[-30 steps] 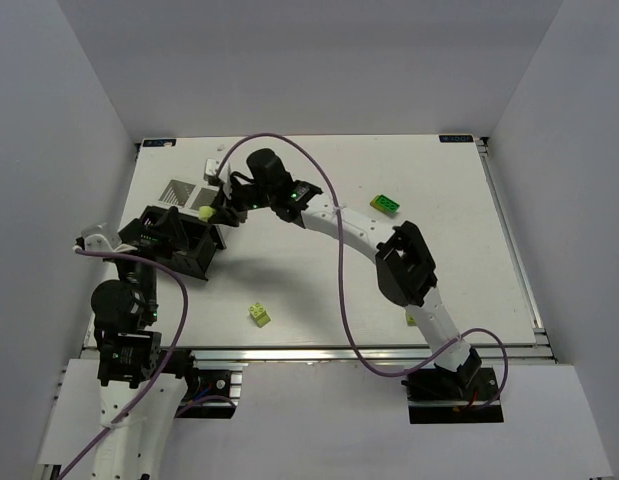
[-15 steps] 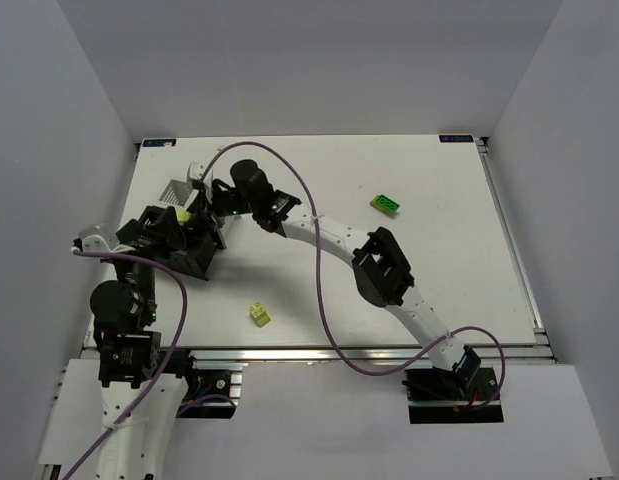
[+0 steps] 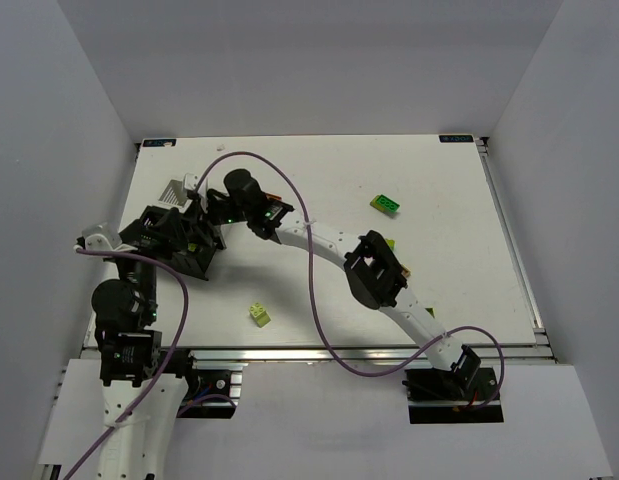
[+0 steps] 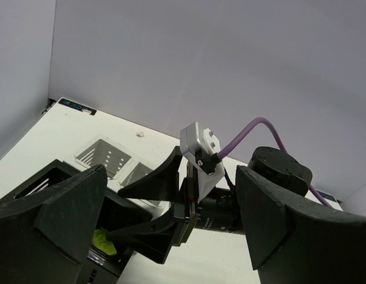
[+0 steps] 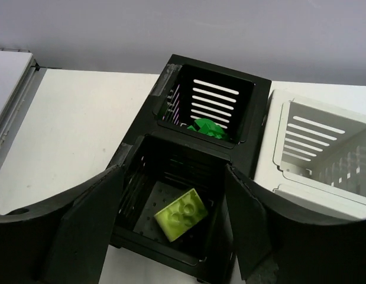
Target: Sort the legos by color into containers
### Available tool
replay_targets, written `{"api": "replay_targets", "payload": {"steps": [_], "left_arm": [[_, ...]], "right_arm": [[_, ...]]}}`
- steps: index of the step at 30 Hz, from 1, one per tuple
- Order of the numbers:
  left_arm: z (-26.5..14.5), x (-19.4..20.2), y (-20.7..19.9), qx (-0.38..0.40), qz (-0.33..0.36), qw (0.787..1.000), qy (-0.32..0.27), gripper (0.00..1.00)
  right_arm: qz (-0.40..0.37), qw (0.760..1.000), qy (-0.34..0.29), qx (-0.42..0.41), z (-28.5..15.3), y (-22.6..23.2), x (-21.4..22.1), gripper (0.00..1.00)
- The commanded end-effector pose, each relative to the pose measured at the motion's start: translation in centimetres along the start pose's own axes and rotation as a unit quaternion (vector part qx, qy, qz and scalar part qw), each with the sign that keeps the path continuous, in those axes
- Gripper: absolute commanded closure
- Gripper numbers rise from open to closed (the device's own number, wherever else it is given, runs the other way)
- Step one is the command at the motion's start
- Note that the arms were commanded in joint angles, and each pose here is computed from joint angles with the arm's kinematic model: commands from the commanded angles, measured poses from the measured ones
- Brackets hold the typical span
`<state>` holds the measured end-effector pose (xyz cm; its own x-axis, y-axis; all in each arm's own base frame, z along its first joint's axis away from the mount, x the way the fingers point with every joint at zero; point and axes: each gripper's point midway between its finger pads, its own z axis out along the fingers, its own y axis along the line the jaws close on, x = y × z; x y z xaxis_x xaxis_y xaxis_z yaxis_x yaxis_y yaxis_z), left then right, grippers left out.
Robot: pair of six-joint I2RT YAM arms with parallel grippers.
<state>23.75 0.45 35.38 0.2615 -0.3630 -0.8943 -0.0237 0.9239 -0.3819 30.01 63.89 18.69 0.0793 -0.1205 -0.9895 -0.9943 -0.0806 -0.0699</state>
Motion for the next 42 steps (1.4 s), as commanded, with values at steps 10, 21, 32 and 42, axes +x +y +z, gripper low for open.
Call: {"api": "replay_targets", "payload": {"steps": [10, 21, 32, 42], "left_arm": [[0.9, 3.0, -3.1, 0.088, -0.03, 0.994, 0.057, 0.15], [0.9, 13.8, -5.7, 0.15, -0.122, 0.943, 0.271, 0.7], [-2.9, 18.2, -6.9, 0.03, -0.122, 0.902, 0.412, 0.19], [-7.7, 24.2, -3.3, -0.126, -0.031, 0.858, 0.497, 0.18]], "right_arm": [[-0.054, 0.992, 0.053, 0.102, -12.8, -5.6, -8.7, 0.11], [-0.01, 0.964, 0.101, 0.245, -33.5, 0.1, -4.5, 0.4], [0.088, 0.968, 0.088, 0.22, -37.7, 6.3, -1.8, 0.14], [0.072, 0.968, 0.087, 0.223, -39.8, 7.4, -1.4, 0.19]]}}
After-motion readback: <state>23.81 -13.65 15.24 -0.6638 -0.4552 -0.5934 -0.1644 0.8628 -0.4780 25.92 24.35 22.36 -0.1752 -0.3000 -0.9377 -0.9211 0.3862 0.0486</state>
